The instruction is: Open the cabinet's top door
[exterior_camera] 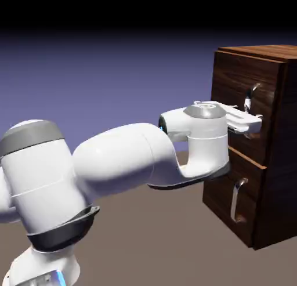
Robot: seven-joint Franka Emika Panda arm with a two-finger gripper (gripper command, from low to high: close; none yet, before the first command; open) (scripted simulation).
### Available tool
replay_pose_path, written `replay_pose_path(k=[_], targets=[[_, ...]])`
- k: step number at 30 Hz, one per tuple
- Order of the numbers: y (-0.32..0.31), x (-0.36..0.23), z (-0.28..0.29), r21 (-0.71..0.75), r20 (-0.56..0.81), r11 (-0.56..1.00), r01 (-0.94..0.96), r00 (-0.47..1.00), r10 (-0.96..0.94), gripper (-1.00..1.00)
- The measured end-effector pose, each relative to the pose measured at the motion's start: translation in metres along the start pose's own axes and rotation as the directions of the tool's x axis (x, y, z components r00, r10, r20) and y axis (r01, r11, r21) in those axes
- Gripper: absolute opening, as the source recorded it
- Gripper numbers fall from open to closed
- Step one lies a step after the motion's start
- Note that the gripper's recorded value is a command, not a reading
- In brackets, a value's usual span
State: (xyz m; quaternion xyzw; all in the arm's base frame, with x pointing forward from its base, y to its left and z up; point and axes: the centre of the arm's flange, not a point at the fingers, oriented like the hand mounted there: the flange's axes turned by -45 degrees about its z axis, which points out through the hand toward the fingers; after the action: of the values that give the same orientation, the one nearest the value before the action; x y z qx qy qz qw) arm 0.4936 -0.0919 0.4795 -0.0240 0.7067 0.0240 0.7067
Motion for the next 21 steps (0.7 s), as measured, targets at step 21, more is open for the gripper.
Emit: replay_pose_path(k=[21], targets=[[0.031,0.000,-0.041,0.188,-0.001,0.982,0.001,1.000,0.000,-1.00]])
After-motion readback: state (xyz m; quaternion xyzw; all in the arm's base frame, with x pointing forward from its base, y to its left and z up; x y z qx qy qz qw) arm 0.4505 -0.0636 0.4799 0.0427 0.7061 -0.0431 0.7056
